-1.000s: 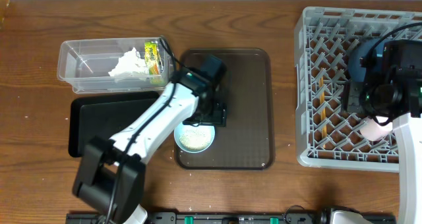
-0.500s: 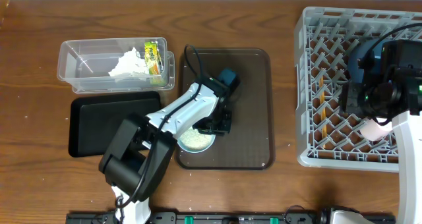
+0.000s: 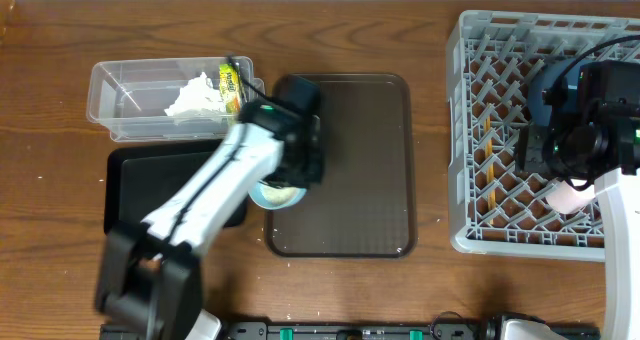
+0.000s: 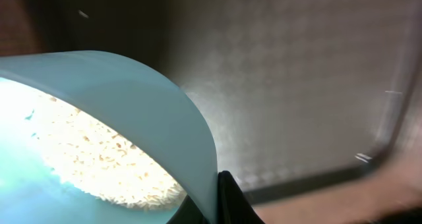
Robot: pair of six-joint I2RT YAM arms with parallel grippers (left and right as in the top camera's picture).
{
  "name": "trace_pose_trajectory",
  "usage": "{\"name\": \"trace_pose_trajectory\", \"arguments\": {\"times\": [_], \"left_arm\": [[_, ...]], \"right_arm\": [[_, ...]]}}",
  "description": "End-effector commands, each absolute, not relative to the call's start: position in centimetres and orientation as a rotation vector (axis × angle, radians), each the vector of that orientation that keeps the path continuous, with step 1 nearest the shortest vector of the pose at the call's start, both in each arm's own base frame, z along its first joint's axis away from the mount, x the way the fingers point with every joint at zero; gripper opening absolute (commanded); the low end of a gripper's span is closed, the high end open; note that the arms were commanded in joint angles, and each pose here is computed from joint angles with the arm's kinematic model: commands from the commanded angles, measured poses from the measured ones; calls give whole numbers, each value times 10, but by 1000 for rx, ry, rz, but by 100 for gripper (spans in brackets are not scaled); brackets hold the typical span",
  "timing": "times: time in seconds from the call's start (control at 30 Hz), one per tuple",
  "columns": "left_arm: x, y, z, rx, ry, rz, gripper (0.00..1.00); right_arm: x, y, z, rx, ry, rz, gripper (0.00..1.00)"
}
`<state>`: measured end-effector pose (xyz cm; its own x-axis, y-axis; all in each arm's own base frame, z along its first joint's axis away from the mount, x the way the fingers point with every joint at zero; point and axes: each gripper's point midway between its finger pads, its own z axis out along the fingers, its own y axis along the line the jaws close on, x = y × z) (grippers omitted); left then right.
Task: Sort waste into correct bins and load items into the dishwasher rack
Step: 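Grasp the light-blue bowl with the left gripper and lift it, then tip the bowl over the black tray to pour out the rice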
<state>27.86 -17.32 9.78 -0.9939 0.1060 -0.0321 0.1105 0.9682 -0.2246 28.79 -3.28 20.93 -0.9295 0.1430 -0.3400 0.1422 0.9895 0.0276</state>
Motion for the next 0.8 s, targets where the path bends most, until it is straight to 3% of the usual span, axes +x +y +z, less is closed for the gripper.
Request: {"name": "trace_pose_trajectory", "arguments": {"times": [0.0,0.4,0.77], "left_arm": [[283,-164,132,254,2999,-609,6],[291,-83,158,-7,2643,-1354,6],[303,-12,175,-410,2151,-1670,6]], "right_arm": [[287,-33,208,217,2795,12,57],[285,-33,207,218,2804,13,56],[284,-33,207,218,2808,14,55]]}}
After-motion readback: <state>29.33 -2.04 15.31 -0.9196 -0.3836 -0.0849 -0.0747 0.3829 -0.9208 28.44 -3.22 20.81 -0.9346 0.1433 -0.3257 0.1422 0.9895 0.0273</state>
